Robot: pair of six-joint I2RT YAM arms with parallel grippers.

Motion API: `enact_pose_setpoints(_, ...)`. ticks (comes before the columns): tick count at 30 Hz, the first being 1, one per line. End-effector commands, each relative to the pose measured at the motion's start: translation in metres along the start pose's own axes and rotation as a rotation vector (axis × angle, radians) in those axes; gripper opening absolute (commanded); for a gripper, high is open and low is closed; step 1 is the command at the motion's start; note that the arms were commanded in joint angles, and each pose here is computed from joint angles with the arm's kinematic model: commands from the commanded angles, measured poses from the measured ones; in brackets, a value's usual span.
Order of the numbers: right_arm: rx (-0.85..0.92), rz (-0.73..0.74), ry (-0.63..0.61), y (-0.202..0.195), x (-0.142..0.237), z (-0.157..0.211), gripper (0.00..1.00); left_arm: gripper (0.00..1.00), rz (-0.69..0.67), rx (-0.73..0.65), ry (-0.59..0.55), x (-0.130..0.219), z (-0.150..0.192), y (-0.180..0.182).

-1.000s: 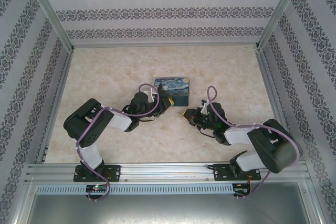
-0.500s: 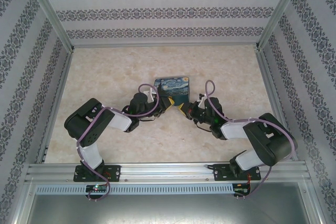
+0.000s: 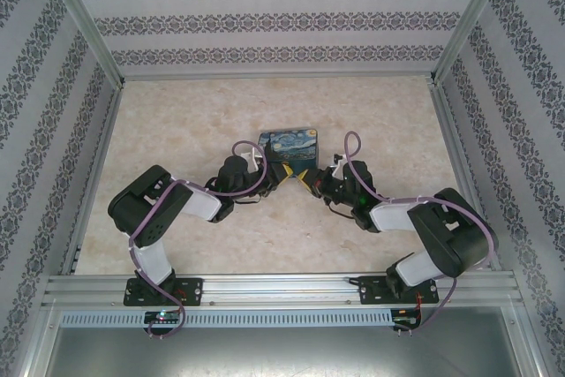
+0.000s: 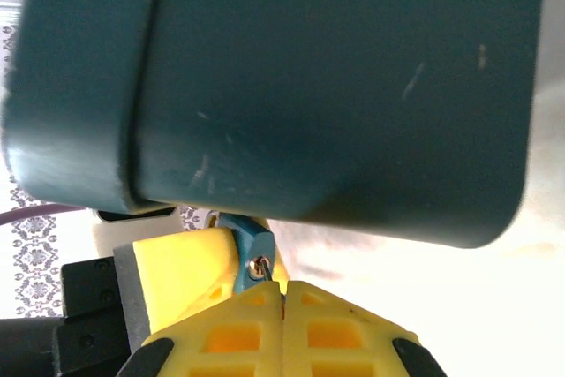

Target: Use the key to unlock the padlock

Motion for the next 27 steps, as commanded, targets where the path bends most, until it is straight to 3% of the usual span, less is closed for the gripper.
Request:
enact_pose_setpoints(1,0.022,-0.057,-0.019,0.014,-0.003,-0.007,0.0,0.0,0.062,-0.035,0.012,-0.001,-0.001,-0.006)
enact_pose_setpoints(9,0.021,-0.056,-0.02,0.014,-0.005,-0.008,0.0,0.0,0.071,-0.02,0.013,-0.002,0.0,-0.007)
enact_pose_setpoints(27,-0.01,-0.163,-0.034,0.014,-0.004,-0.035,0.0,0.0,0.26,0.071,0.013,-0.01,0.008,-0.041)
Point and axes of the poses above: each hand's point on the last joint's axis, 136 mm out from that joint toward the fingers, its own x axis back along the fingers, its own y axis along the line the jaws close on, z = x × y, the point moved 10 cm from there along x, back along the fingers, and after that the axes turned 4 degrees about x, right-handed, at the moved point
